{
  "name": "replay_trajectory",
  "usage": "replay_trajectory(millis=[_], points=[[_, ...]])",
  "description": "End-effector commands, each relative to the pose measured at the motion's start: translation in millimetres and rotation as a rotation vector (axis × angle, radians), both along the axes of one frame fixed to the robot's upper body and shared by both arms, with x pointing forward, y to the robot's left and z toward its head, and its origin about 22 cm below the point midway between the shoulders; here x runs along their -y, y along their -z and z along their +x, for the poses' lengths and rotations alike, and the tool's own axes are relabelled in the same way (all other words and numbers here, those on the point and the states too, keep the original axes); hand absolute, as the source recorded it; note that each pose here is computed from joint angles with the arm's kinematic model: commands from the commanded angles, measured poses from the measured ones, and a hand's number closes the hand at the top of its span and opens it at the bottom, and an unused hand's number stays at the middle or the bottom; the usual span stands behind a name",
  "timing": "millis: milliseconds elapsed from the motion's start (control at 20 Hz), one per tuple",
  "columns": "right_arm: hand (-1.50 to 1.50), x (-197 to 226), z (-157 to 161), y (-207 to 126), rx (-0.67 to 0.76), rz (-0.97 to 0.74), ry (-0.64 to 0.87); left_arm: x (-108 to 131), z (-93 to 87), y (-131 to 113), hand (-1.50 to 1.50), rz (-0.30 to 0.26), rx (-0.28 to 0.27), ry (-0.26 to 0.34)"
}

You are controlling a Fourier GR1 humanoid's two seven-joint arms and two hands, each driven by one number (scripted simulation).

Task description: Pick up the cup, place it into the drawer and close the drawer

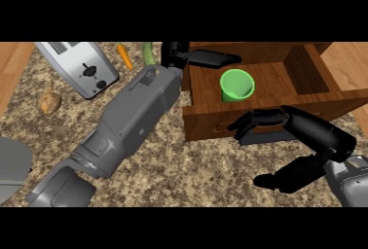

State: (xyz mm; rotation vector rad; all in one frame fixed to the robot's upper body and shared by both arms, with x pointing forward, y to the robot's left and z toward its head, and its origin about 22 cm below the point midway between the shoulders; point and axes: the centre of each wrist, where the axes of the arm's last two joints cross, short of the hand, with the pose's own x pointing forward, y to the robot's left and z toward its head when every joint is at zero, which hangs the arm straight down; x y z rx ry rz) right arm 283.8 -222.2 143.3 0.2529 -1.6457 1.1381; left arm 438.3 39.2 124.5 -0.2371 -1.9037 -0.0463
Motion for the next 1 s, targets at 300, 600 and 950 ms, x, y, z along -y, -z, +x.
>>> replay_trajectory(millis=[300, 600, 950], points=[[-1.50, -45.2, 21.1, 84.3, 0.018, -0.308, 0.155, -9.7, -2.7, 16.2, -1.50, -0.093, 0.002, 0.027], [1.50, -18.4, 46.3, 140.5, -0.050, -0.436, 0.148, -37.2, -9.2, 38.5, -1.50, -0.138, 0.010, 0.005], [1.50, 5.0, 85.1, 157.2, 0.015, -0.336, 0.250, -86.5, -6.1, 39.6, -1.50, -0.150, -0.004, 0.016]])
